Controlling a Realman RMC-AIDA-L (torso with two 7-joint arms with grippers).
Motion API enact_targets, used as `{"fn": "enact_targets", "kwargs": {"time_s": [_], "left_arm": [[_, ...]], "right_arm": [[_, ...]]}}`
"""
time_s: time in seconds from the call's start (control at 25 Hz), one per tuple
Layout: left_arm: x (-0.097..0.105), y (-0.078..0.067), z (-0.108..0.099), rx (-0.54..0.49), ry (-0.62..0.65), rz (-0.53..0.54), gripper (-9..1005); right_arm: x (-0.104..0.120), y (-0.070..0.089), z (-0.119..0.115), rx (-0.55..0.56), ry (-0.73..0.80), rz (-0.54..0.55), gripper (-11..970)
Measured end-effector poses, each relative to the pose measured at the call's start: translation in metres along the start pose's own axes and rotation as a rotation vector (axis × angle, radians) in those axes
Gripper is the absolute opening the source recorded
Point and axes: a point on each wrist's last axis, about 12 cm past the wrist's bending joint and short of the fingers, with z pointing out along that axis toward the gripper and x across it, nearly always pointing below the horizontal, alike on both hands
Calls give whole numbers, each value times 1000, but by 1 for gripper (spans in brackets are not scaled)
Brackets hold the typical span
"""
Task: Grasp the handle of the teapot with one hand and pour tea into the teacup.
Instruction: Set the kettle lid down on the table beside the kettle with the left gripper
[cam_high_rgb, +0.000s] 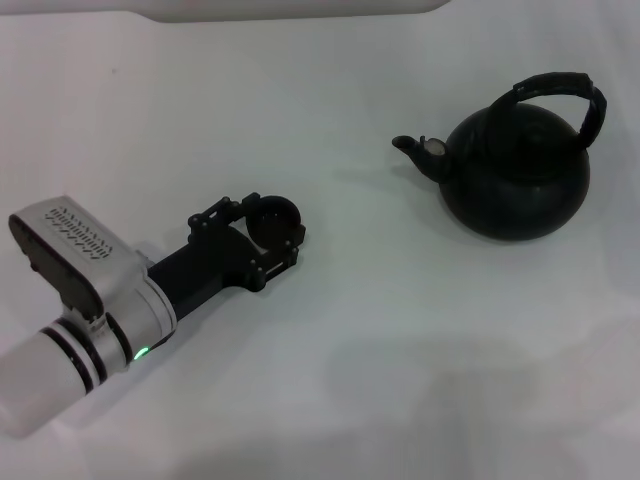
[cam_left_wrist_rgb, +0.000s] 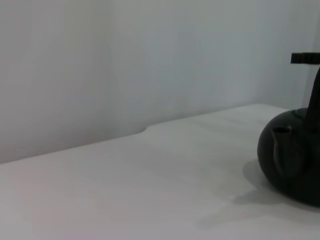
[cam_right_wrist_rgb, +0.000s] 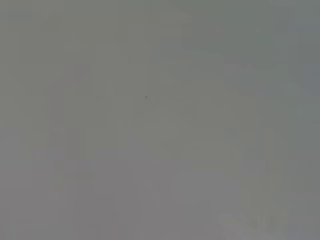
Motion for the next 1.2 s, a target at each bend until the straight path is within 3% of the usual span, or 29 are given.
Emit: {"fn": "enact_targets", "kwargs": {"time_s": [0.68, 0.92, 1.2], "left_arm": [[0, 0, 2, 7, 14, 10, 767], [-5, -3, -1, 23, -48, 1, 888], [-9, 2, -14, -35, -149, -59, 888]], "right_arm": [[0, -1, -1, 4, -4, 2, 815], [1, -2, -2, 5, -2, 1, 815], [2, -2, -4, 8, 2, 4, 815]]}}
